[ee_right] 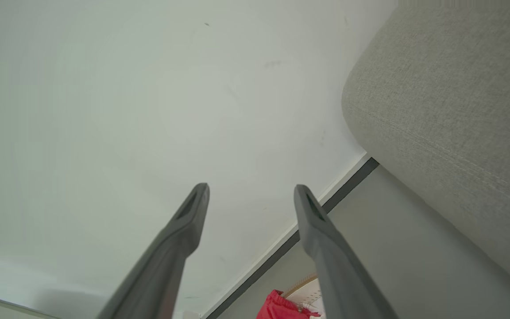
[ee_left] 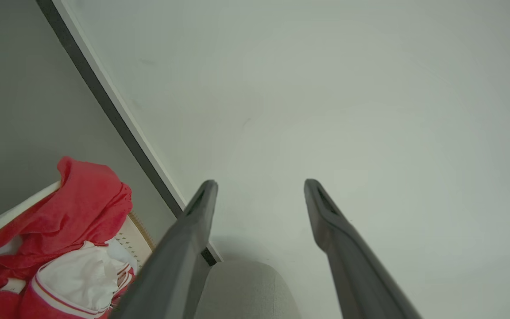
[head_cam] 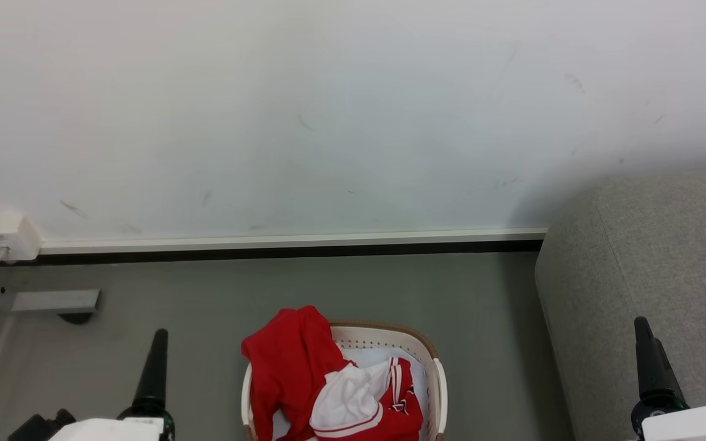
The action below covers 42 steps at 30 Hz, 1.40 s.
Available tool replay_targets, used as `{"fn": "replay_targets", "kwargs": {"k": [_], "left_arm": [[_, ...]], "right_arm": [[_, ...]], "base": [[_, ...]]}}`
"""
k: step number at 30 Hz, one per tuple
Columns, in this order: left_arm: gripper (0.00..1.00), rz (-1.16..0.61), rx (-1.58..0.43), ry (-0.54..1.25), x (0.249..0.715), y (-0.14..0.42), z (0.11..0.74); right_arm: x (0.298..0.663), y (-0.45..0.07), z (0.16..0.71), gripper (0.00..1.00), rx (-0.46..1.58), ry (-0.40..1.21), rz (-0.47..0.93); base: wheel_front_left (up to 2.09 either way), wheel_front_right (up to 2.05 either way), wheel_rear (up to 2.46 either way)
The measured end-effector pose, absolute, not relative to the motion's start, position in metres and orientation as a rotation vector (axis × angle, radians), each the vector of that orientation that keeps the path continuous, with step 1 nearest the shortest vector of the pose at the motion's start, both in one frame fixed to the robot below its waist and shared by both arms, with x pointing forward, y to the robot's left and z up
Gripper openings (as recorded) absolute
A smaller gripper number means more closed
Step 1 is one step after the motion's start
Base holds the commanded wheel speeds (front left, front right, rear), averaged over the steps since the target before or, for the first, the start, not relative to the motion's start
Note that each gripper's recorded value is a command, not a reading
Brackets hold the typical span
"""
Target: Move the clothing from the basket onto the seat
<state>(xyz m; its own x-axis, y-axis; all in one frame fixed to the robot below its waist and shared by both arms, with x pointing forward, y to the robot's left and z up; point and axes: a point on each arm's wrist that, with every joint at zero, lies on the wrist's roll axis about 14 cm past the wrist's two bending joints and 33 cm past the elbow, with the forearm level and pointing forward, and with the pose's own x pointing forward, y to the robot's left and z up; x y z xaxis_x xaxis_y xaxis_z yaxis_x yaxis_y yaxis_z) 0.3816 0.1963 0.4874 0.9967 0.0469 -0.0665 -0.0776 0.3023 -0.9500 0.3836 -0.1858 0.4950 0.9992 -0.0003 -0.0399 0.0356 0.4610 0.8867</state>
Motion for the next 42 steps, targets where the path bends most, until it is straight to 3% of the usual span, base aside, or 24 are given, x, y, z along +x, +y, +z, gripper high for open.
{"fn": "replay_targets", "kwargs": {"k": [19, 42], "left_arm": [[1.00, 0.078, -0.854, 0.070, 0.382, 0.184, 0.484], [1.00, 0.101, -0.514, 0.049, 0.379, 0.188, 0.483]], "right_arm": [[0.385, -0.170, 0.500, 1.00, 0.696, 0.030, 0.046], [0.384, -0.155, 0.491, 1.00, 0.399, 0.037, 0.104]], "base": [[0.00, 0.00, 0.00], [0.00, 0.00, 0.00]]}}
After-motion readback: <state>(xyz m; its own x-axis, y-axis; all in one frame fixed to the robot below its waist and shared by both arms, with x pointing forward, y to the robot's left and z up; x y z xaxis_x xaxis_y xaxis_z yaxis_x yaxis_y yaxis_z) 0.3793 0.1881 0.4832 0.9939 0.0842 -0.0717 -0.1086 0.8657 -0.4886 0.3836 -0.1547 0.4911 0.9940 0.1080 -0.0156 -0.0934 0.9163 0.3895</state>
